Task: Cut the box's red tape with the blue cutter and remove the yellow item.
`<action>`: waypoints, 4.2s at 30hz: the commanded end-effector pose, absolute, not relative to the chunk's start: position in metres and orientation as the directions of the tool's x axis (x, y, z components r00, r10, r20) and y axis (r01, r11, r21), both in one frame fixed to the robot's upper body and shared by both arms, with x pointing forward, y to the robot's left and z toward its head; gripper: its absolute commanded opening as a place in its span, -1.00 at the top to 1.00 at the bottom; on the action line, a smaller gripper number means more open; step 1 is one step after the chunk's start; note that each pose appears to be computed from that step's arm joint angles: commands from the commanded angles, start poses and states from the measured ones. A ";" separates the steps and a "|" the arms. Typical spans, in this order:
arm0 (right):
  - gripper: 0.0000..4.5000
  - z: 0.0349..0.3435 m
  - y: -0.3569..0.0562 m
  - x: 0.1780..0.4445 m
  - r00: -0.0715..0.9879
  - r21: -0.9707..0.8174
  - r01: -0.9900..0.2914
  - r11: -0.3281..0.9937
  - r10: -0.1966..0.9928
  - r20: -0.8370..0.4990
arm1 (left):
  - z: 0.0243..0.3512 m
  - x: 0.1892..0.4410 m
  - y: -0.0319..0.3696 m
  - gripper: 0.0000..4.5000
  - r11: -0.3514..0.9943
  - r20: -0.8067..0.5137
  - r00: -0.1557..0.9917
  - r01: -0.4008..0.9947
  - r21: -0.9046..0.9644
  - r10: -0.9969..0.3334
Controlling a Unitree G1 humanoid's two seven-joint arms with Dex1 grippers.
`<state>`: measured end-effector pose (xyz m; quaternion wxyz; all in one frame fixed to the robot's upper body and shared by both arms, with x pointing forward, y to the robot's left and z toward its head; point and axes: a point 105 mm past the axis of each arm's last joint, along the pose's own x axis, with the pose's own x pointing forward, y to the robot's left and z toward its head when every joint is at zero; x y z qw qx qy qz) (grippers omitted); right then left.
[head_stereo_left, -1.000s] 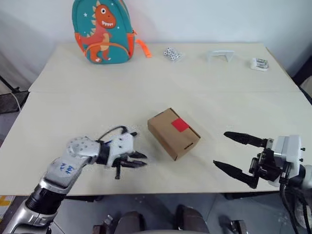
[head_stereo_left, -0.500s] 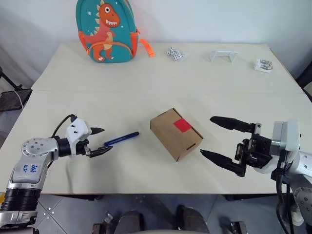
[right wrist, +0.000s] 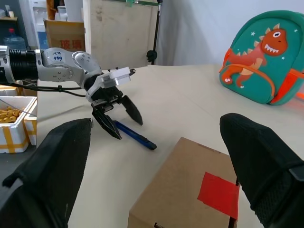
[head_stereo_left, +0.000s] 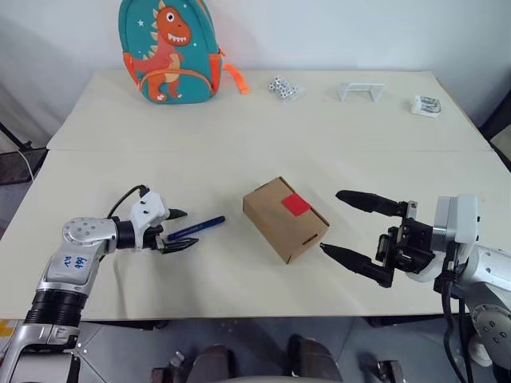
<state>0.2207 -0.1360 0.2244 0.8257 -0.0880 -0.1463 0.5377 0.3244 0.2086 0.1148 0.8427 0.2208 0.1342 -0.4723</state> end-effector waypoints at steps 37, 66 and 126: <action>-1.00 0.197 -0.194 0.177 0.524 -0.255 -0.834 0.489 0.846 -0.093 | 0.096 0.233 0.051 0.79 -0.057 -0.550 0.000 0.995 0.087 -0.835; 0.99 0.129 -0.171 0.220 0.382 -0.152 -0.922 0.357 0.767 -0.515 | 0.086 0.249 0.019 0.79 0.050 -0.638 0.084 0.996 0.071 -0.765; 0.34 0.201 -0.151 0.202 0.231 0.415 -0.851 0.322 0.939 -0.254 | 0.136 0.236 0.054 0.79 -0.141 -0.441 0.059 0.902 0.408 -0.896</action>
